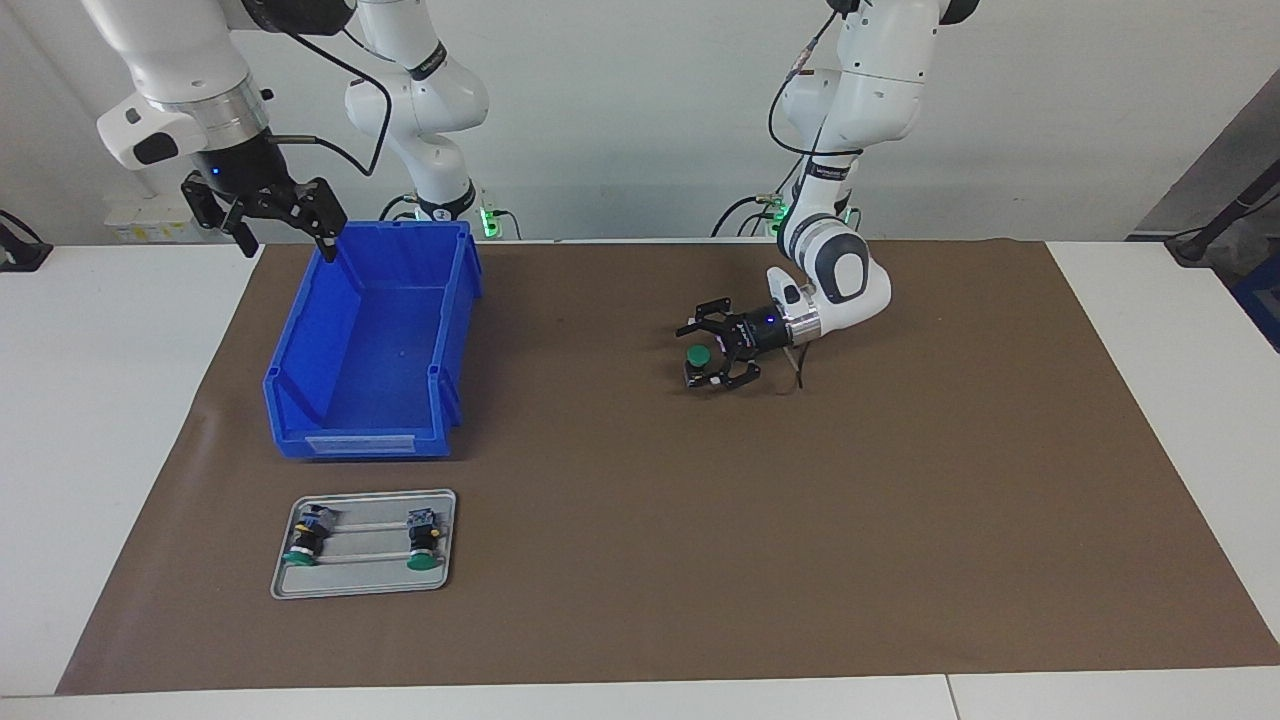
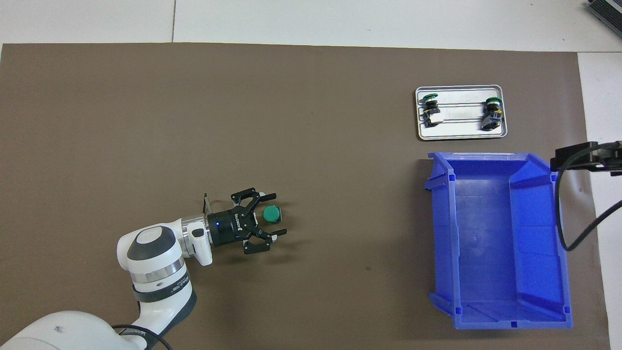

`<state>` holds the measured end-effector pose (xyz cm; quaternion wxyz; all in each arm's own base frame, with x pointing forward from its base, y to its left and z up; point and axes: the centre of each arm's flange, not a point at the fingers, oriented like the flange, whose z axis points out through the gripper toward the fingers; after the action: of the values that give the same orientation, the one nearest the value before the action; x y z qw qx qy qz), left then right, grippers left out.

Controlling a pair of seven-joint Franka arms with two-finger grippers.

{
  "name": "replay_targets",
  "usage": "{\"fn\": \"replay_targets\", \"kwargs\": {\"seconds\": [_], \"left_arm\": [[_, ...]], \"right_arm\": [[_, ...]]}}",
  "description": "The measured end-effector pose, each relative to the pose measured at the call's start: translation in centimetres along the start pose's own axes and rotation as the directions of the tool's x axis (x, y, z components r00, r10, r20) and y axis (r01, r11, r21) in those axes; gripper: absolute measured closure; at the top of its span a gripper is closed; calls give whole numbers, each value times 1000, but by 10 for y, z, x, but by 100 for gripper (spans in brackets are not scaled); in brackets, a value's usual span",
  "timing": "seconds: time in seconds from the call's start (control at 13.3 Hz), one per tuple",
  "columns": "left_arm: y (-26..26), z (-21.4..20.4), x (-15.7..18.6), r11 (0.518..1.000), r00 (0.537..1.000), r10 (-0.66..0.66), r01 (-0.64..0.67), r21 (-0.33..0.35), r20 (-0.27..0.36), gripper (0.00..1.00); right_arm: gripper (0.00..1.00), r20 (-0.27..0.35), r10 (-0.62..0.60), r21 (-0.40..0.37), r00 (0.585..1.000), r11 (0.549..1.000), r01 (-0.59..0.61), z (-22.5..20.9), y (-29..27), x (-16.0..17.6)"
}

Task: Place and press button with both arms

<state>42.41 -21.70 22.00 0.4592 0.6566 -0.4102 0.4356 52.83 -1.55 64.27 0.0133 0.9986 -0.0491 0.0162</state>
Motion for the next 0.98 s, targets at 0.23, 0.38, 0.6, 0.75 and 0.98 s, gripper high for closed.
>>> {"fn": "replay_targets", "kwargs": {"seconds": [0.23,0.38,0.6,0.75,0.98], "left_arm": [[-9,-4,7,1000,1000,-26,26,13,-10,1],[-16,-2,21,998,998,-64,64,-13,3,1],[-30,4,56,987,989,-133,138,-78,70,1],[-38,7,85,977,976,-170,185,-107,139,1],[-43,1,137,961,934,-216,255,-104,285,1]], "right_arm": [[0,0,0,0,1000,1000,0,0,0,0],[0,0,0,0,1000,1000,0,0,0,0],[0,0,0,0,1000,1000,0,0,0,0],[0,0,0,0,1000,1000,0,0,0,0],[0,0,0,0,1000,1000,0,0,0,0]]}}
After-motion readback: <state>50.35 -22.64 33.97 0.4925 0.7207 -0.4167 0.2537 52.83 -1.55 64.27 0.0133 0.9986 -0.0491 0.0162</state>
